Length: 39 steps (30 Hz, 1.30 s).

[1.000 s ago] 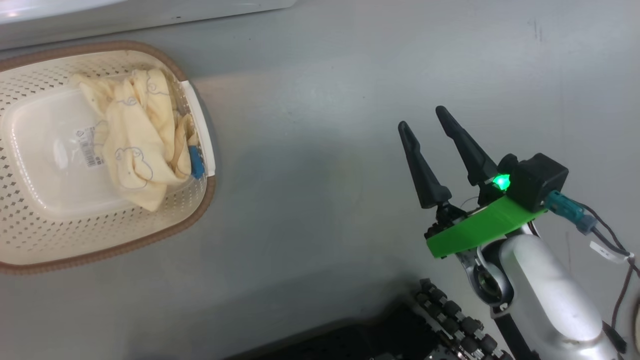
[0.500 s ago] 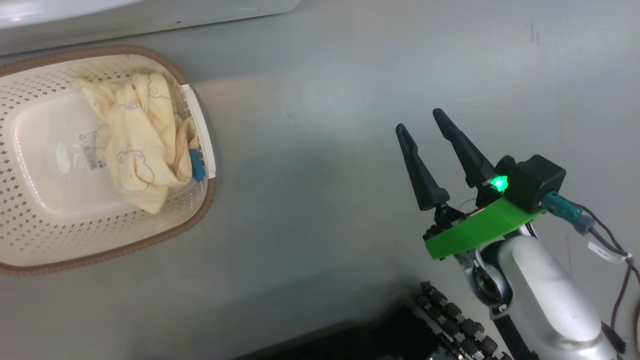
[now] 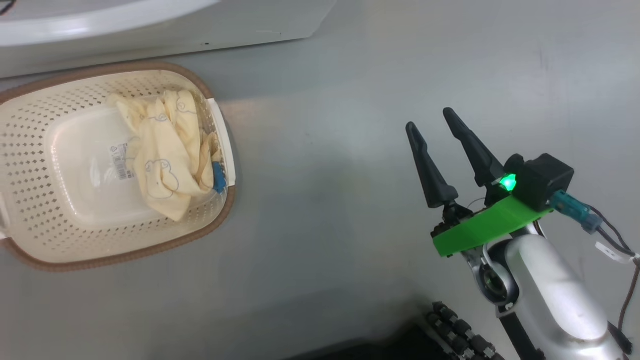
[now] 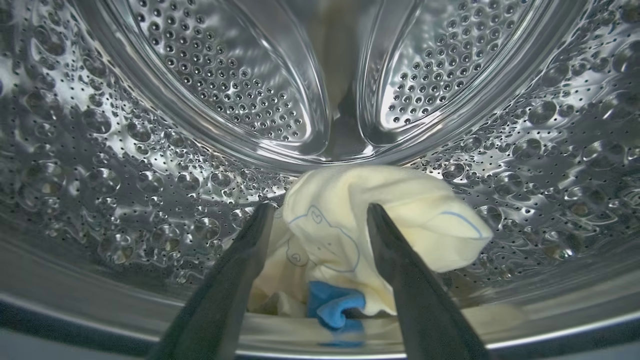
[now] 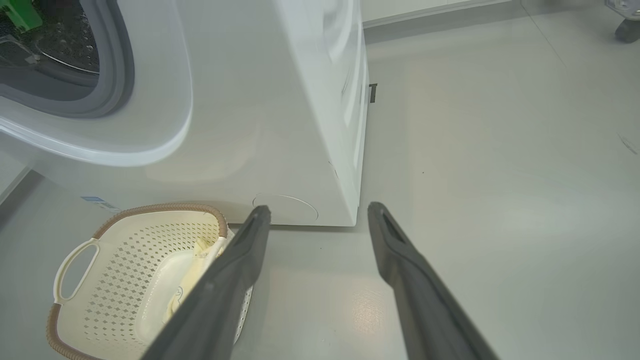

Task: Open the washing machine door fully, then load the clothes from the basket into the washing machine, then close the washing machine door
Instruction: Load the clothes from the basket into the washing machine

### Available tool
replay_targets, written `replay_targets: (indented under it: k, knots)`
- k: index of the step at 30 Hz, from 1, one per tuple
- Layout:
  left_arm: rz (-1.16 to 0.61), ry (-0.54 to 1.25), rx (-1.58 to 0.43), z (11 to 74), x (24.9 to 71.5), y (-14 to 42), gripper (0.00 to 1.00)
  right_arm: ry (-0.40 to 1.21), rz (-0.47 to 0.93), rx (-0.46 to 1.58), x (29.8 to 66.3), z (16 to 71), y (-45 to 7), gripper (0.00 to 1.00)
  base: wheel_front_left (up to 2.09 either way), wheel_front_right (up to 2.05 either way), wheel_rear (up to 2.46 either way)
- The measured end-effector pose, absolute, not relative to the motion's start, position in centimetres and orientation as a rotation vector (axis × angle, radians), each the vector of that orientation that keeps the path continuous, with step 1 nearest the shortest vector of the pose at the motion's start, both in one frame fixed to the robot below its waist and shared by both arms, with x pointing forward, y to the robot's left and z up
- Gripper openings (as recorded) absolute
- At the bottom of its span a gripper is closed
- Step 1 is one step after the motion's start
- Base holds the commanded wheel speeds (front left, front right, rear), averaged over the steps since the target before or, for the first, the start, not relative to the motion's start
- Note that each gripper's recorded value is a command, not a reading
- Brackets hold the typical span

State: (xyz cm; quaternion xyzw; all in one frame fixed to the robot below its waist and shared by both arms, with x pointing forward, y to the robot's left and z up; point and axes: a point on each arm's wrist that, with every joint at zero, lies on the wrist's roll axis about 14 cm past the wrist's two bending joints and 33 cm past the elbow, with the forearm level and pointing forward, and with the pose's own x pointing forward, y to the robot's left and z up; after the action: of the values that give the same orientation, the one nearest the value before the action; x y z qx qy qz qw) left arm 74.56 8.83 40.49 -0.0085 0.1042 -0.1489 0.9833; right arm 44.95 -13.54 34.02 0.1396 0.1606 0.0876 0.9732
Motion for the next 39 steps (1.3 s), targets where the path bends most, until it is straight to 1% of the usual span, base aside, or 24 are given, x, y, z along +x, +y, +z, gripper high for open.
replay_targets:
  k: [8, 15, 26, 33, 39]
  knots:
    - [-0.313, 0.243, -0.047, 40.4, 71.6, 8.0, 1.0, 0.269, 0.195, 0.279, 45.5, 36.1, -13.3, 1.0, 0.0, 0.0, 0.0]
    - [-0.303, 0.259, -0.06, 40.6, 69.5, 8.6, 1.0, 0.229, 0.206, 0.276, 46.0, 37.7, -13.1, 1.0, 0.0, 0.0, 0.0]
    - [-0.283, 0.302, -0.085, 40.6, 65.1, 9.8, 1.0, 0.162, 0.226, 0.285, 46.4, 40.5, -12.6, 1.0, 0.0, 0.0, 0.0]
    - [-0.271, 0.29, -0.129, 41.8, 61.9, 10.3, 1.0, 0.139, 0.234, 0.285, 45.3, 42.0, -12.4, 1.0, 0.0, 0.0, 0.0]
    - [-0.267, 0.283, -0.164, 42.2, 57.8, 10.8, 1.0, 0.112, 0.234, 0.276, 43.5, 43.7, -12.7, 1.0, 0.0, 0.0, 0.0]
